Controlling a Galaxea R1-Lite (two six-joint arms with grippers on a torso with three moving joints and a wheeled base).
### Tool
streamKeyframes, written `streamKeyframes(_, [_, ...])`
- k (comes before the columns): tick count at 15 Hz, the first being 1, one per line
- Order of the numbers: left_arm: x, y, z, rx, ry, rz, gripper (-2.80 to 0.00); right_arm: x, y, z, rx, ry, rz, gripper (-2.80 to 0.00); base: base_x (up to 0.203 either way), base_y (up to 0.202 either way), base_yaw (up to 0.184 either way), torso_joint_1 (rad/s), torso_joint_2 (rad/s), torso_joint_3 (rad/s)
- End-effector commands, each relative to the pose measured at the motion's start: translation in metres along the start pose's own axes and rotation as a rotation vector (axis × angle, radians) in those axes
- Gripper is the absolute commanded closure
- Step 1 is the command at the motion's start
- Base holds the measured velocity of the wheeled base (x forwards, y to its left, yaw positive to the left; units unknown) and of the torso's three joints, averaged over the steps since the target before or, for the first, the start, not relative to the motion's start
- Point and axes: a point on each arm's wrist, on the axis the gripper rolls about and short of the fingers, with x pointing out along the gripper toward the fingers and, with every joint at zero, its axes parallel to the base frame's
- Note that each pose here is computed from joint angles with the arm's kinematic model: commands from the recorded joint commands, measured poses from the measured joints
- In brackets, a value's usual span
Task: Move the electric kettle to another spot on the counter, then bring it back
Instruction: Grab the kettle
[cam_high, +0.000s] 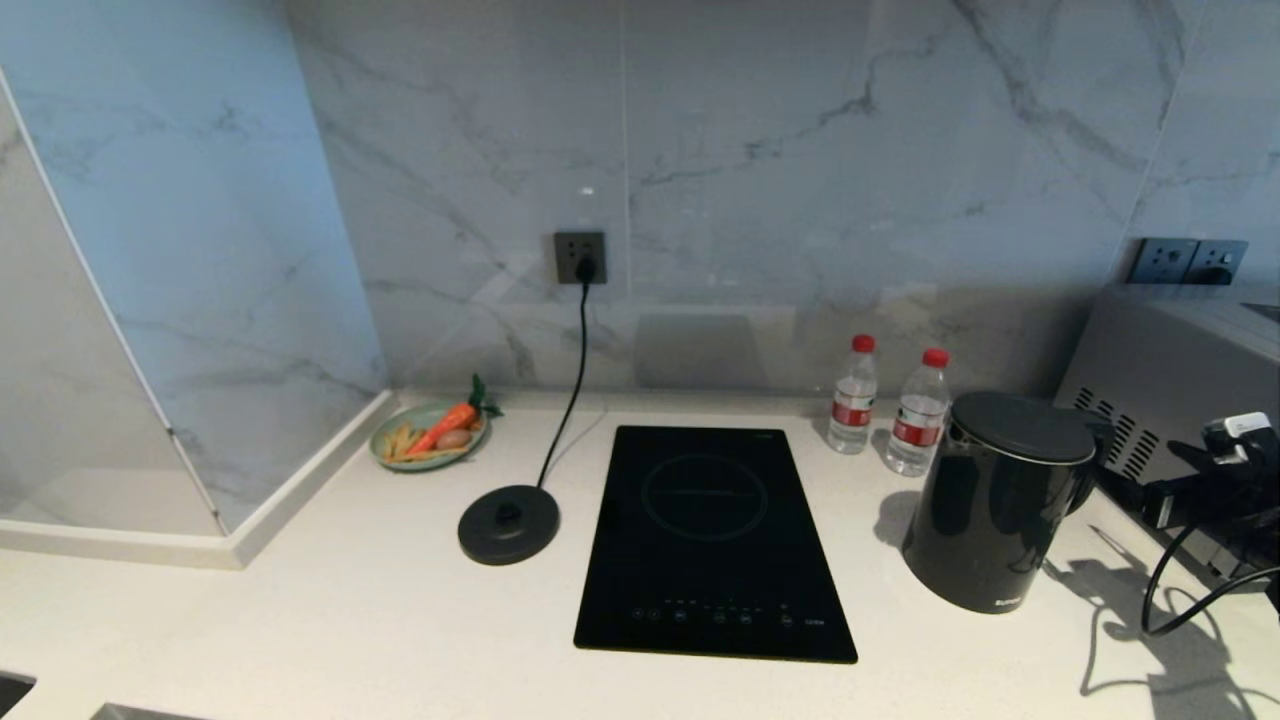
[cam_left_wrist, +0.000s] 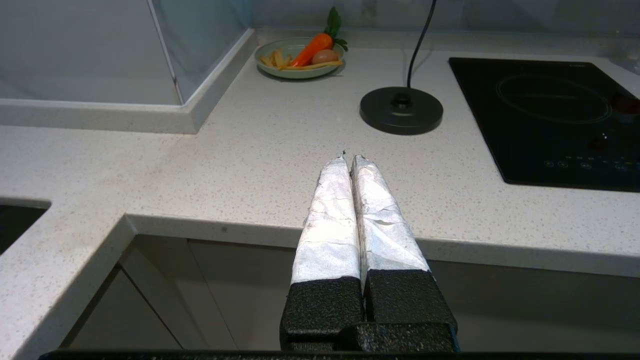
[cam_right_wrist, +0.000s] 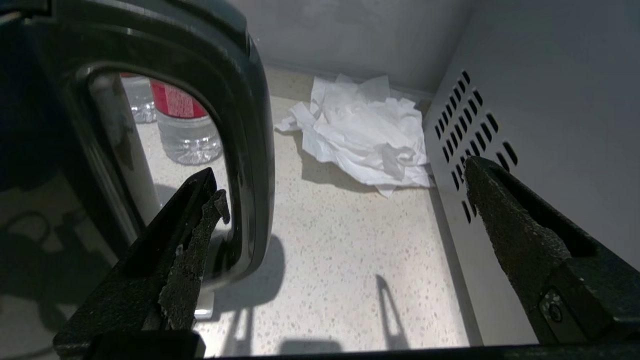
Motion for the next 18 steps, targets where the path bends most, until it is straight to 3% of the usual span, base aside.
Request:
streamKeyframes(1, [0.0,0.0,0.0,0.0,0.001,0.0,0.0,0.004,-0.003,0.0,-0.007,-0.014,0.001,-2.8,0.0,0.0,0.0,0.0,0.0,0.0])
streamKeyframes(12, [0.0,0.0,0.0,0.0,0.0,0.001,0.0,0.021,0.012,-0.001,0.001,-0.029,0.053,-2.8,0.0,0.0,0.0,0.0,0.0,0.0])
streamKeyframes(18, [0.0,0.0,0.0,0.0,0.0,0.0,0.0,0.031,0.008,0.003,0.003,-0.053,0.026,-2.8,0.0,0.0,0.0,0.0,0.0,0.0])
